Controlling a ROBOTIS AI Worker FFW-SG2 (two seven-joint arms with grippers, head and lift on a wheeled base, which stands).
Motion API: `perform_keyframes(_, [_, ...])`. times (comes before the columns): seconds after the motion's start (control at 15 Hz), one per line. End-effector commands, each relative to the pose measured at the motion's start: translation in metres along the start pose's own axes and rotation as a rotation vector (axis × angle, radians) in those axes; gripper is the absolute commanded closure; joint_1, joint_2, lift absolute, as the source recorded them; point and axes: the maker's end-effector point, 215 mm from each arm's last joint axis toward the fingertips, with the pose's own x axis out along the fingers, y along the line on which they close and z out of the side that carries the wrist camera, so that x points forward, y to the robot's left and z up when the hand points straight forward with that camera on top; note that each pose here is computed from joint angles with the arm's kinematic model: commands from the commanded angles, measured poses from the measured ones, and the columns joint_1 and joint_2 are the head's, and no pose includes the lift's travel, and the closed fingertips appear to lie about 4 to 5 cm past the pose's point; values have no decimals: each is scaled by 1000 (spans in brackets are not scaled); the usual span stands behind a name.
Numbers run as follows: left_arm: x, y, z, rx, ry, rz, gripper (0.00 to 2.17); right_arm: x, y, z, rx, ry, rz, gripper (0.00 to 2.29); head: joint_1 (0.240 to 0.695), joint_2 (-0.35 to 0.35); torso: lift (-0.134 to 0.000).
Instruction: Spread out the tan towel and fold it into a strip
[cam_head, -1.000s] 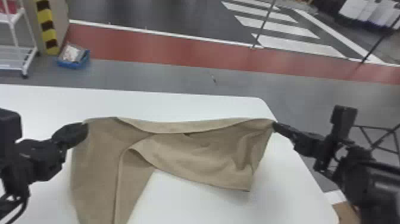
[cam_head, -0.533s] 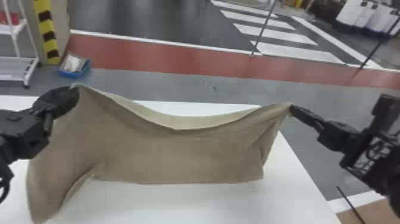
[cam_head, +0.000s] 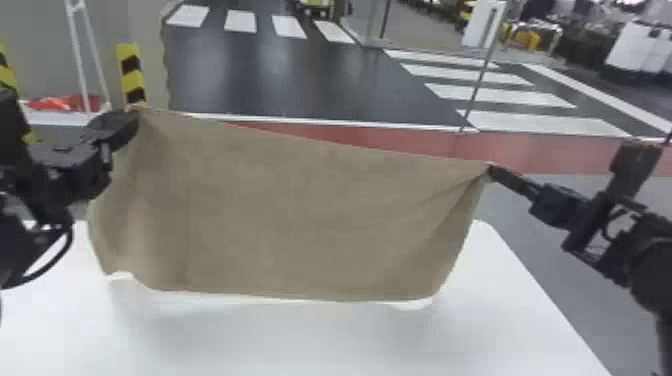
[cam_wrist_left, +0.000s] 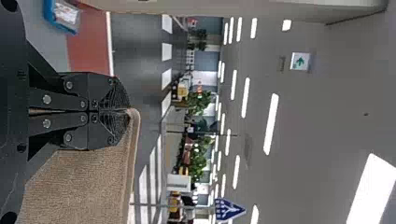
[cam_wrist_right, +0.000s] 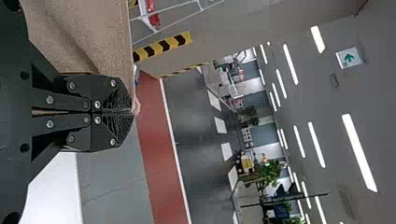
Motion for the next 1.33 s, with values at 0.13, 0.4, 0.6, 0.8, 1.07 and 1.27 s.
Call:
perform_keyframes(0.13, [59, -6, 58, 21, -140, -23, 1855, 58, 21, 58, -23, -103, 99, 1713, 394, -182, -124])
perform_keyframes(0.4, [-2, -20, -37, 16, -39, -48, 1855, -8, -12, -31, -34, 14, 76, 1713, 354, -179, -124])
perform_keyframes(0.6, [-83, -50, -139, 102, 98, -80, 1855, -80, -20, -86, -43, 76, 91, 1713, 503, -220, -124])
perform_keyframes(0.8, [-134, -69, -194, 108, 173, -112, 1855, -119, -26, -123, -12, 111, 108, 1713, 630, -257, -124])
perform_keyframes(1.07, [-172, -78, -225, 142, 228, -129, 707, -151, -69, -138, -1, 115, 31, 1713, 695, -320, -124])
perform_keyframes(1.27, [-195, -31, -231, 159, 254, -54, 205, -166, -91, -149, 7, 118, -9, 1713, 695, -350, -124])
